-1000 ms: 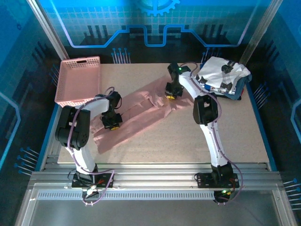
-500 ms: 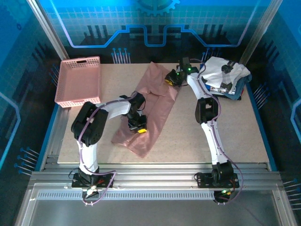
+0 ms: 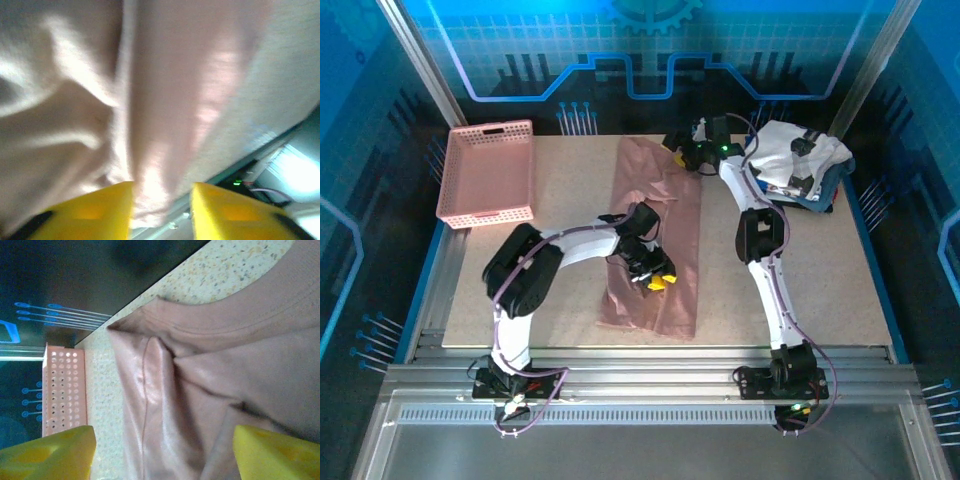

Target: Fold and stack the t-shirts

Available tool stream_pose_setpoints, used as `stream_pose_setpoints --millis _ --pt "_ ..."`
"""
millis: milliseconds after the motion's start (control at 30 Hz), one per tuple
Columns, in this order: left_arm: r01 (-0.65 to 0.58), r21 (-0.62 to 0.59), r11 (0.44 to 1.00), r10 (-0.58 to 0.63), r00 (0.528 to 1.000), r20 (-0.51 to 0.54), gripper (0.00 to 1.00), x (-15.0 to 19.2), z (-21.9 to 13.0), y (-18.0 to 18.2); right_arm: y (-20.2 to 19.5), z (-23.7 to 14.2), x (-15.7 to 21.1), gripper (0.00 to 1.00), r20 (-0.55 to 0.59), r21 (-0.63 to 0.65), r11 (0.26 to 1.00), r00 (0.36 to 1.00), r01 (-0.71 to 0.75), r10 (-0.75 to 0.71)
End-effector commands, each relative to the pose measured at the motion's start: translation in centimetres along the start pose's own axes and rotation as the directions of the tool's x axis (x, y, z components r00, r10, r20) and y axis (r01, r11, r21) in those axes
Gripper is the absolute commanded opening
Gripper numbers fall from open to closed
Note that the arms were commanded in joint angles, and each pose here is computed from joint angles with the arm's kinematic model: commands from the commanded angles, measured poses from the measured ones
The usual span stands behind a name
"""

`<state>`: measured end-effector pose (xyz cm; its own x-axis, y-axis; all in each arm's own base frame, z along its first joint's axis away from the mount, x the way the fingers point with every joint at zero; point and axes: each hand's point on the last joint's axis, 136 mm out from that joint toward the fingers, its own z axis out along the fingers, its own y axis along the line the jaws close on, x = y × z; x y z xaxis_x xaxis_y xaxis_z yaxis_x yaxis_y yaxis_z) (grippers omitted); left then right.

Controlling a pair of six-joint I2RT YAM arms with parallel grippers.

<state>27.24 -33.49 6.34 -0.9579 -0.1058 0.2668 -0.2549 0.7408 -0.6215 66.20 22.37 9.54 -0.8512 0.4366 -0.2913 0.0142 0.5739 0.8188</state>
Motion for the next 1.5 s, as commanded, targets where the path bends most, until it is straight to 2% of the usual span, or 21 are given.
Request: stream_pose_setpoints --millis 0,133,200,267,400,533,667,867,1033,1233,1333,1467 --pt "-0.063 0.083 0.995 0.056 0.995 0.086 0.49 1.3 -5.8 -3.1 10.3 -9.4 -1.0 0.78 0.021 -0.049 0.979 0.980 0.197 -0.197" --pt "-0.011 0.025 1.000 0.005 0.973 0.232 0.65 2.2 -11.6 0.8 12.7 -16.4 2.9 0.82 -0.045 0.048 0.968 0.969 0.246 -0.244" --pt "0.044 0.015 0.999 -0.046 0.957 0.288 0.67 2.9 -14.1 3.8 12.5 -19.4 6.0 0.84 -0.072 0.073 0.972 0.973 0.223 -0.218" --pt "0.081 -0.003 0.997 -0.076 0.949 0.305 0.68 3.9 -15.0 6.5 12.1 -22.1 9.7 0.84 -0.115 0.070 0.980 0.978 0.184 -0.175" --pt "0.092 0.000 0.996 -0.089 0.954 0.288 0.66 5.9 -13.6 9.9 9.2 -25.6 19.5 0.84 -0.230 0.106 0.984 0.966 0.142 -0.115" --pt "0.159 0.054 0.986 -0.167 0.953 0.252 0.59 7.0 -10.4 13.3 4.4 -26.8 30.8 0.81 -0.369 0.117 0.991 0.929 0.072 -0.024" --pt "0.182 0.043 0.982 -0.186 0.940 0.285 0.56 6.9 -9.2 15.5 -0.2 -27.5 38.9 0.78 -0.440 0.152 0.988 0.897 0.032 0.039" --pt "0.181 0.081 0.980 -0.197 0.926 0.322 0.54 5.5 -8.1 16.0 -5.2 -28.0 42.9 0.76 -0.434 0.194 0.980 0.892 -0.041 0.123" --pt "0.149 0.090 0.985 -0.170 0.934 0.315 0.53 4.9 -7.1 14.9 -6.1 -27.6 43.6 0.75 -0.444 0.191 0.981 0.888 -0.038 0.121" --pt "0.171 0.057 0.984 -0.180 0.939 0.293 0.48 5.2 -5.2 16.0 -6.0 -26.3 44.1 0.74 -0.472 0.179 0.983 0.874 -0.037 0.119" --pt "0.172 0.049 0.984 -0.179 0.941 0.287 0.43 5.3 -4.5 16.1 -6.0 -25.7 44.8 0.71 -0.509 0.194 0.981 0.854 -0.008 0.107" --pt "0.170 0.055 0.984 -0.179 0.944 0.277 0.27 5.9 -3.9 15.7 -6.5 -25.1 45.7 0.63 -0.531 0.212 0.977 0.837 -0.019 0.131"
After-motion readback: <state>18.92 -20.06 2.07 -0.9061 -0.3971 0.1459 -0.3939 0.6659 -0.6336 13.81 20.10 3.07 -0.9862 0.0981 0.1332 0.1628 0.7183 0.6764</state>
